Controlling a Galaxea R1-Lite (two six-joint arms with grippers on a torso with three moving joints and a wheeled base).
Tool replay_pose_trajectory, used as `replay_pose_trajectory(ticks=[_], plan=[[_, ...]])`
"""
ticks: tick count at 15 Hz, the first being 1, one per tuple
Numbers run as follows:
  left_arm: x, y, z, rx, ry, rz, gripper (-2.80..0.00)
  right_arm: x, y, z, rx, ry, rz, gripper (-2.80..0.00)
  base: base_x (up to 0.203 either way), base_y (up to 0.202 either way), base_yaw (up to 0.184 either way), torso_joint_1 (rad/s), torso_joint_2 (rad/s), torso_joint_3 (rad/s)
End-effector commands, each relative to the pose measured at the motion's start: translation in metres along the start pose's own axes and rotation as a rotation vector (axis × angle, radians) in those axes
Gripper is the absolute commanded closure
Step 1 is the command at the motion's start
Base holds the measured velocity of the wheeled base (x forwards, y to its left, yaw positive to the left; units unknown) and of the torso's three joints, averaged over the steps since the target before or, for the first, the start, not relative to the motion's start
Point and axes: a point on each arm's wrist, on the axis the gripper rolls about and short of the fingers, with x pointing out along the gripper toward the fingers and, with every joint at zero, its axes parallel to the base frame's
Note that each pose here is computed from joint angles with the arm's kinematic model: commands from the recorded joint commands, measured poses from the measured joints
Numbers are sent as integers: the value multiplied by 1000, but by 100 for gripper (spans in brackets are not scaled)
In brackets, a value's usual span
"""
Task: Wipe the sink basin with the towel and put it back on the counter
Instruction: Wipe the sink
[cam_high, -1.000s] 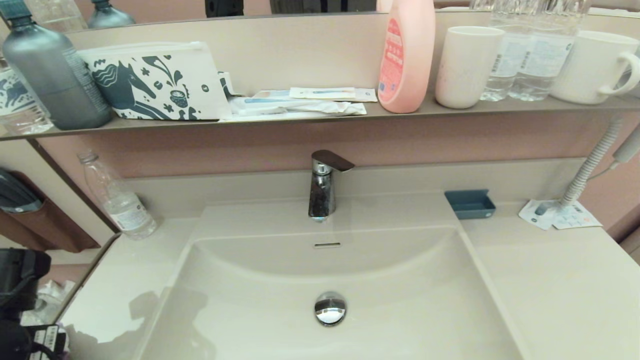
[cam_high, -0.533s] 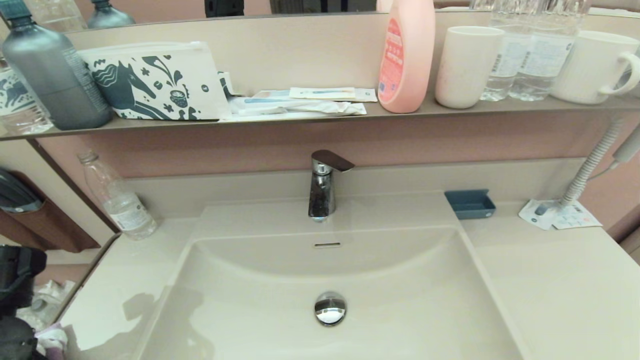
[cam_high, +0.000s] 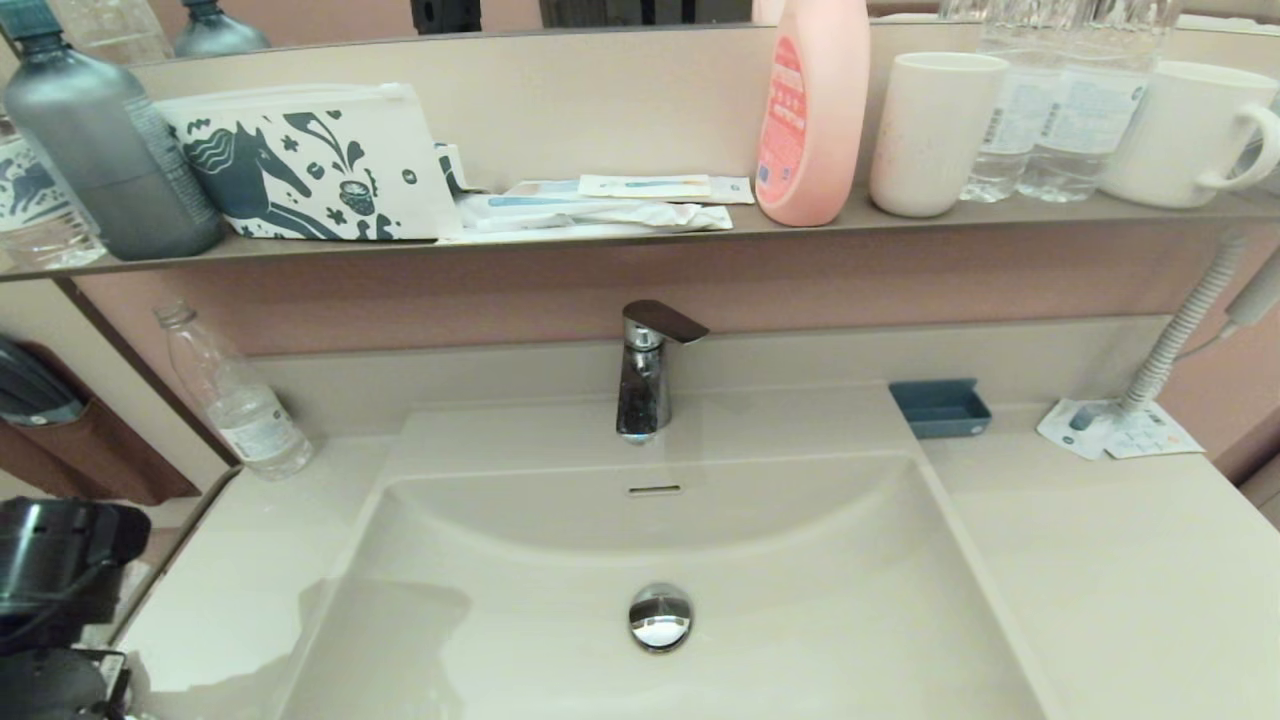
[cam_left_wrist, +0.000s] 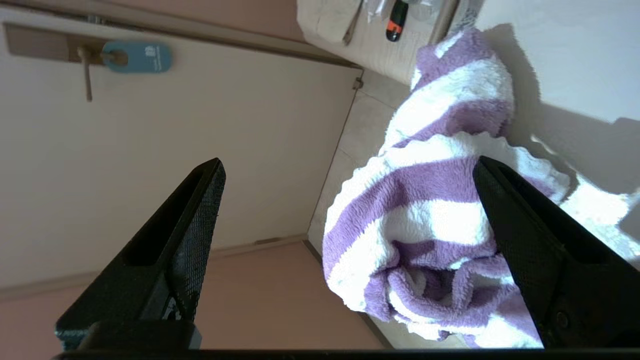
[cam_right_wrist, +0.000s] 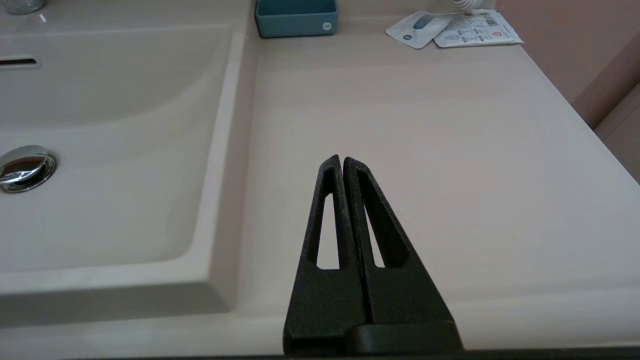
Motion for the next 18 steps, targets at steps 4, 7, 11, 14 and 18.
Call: replay_pose_trajectory(ticks=[4, 7, 11, 14, 18], plan=[[-6, -1, 5, -1, -41, -7, -280, 0, 0, 0, 0, 0, 0, 0, 0, 0, 0, 0, 0, 0], [-6, -2, 6, -7, -50, -45, -280, 0, 0, 0, 0, 0, 0, 0, 0, 0, 0, 0, 0, 0], [-8, -3, 5, -21, -89, -211, -280, 0, 0, 0, 0, 0, 0, 0, 0, 0, 0, 0, 0, 0], [-9, -6, 0, -20, -91, -277, -280, 0, 0, 0, 0, 0, 0, 0, 0, 0, 0, 0, 0, 0], [-11, -3, 4, -46, -117, -312, -280, 0, 0, 0, 0, 0, 0, 0, 0, 0, 0, 0, 0, 0]])
